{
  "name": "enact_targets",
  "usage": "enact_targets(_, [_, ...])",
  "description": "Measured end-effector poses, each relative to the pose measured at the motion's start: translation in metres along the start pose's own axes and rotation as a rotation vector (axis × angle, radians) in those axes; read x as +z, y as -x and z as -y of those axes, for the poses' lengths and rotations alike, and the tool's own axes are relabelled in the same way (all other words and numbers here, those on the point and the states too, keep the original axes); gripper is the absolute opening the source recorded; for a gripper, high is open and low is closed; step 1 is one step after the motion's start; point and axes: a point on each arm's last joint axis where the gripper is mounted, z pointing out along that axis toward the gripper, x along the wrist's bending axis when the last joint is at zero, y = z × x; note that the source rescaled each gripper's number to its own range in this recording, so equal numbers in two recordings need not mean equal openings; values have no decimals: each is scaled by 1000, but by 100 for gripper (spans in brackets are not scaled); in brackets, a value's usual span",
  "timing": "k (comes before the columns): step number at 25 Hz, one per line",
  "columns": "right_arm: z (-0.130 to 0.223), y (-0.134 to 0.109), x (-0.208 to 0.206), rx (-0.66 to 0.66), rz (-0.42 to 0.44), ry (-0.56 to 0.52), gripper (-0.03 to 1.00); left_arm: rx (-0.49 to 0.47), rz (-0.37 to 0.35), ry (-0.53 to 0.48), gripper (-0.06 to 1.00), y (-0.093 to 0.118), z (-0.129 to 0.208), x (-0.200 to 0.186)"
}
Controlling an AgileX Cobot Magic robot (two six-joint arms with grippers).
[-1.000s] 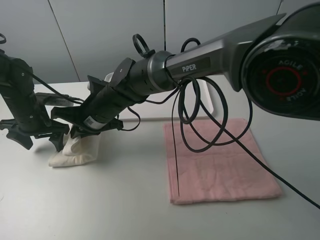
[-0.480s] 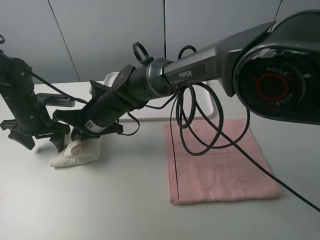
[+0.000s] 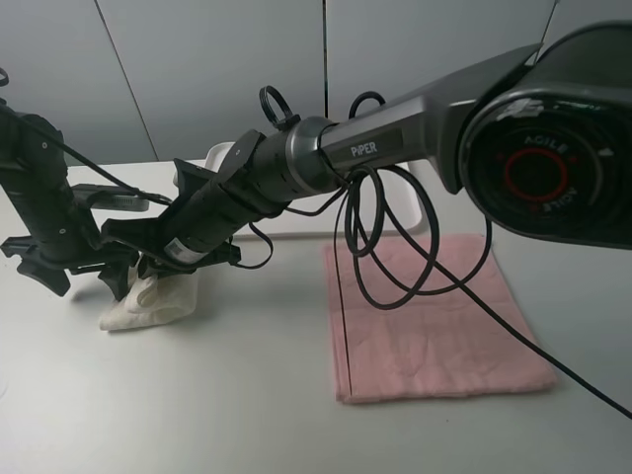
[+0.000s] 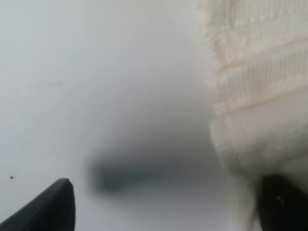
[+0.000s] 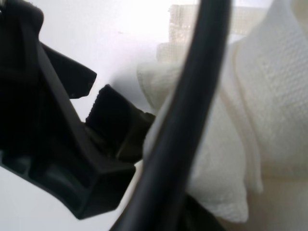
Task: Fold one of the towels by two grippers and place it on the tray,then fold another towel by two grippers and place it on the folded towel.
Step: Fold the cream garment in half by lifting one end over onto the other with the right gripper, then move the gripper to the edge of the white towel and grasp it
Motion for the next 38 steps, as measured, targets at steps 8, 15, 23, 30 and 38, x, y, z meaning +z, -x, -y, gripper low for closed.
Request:
enact_targets(8, [-1, -1, 0, 15, -7, 8, 6, 16, 9, 128, 99, -2, 3, -45])
enact_targets(15, [-2, -2, 0, 48, -23, 17, 6, 11, 10, 170, 99, -5, 9, -69])
enact_targets(23, [4, -15, 5, 53, -60, 52, 51, 16, 7, 159, 99, -6, 13, -88])
enact_targets(30, [6, -19, 6, 56, -79, 53, 56, 28, 5, 206, 99, -8, 11, -109])
enact_targets(38, [-20, 11, -14, 116, -107, 13, 56, 38, 3, 207, 99, -8, 11, -110])
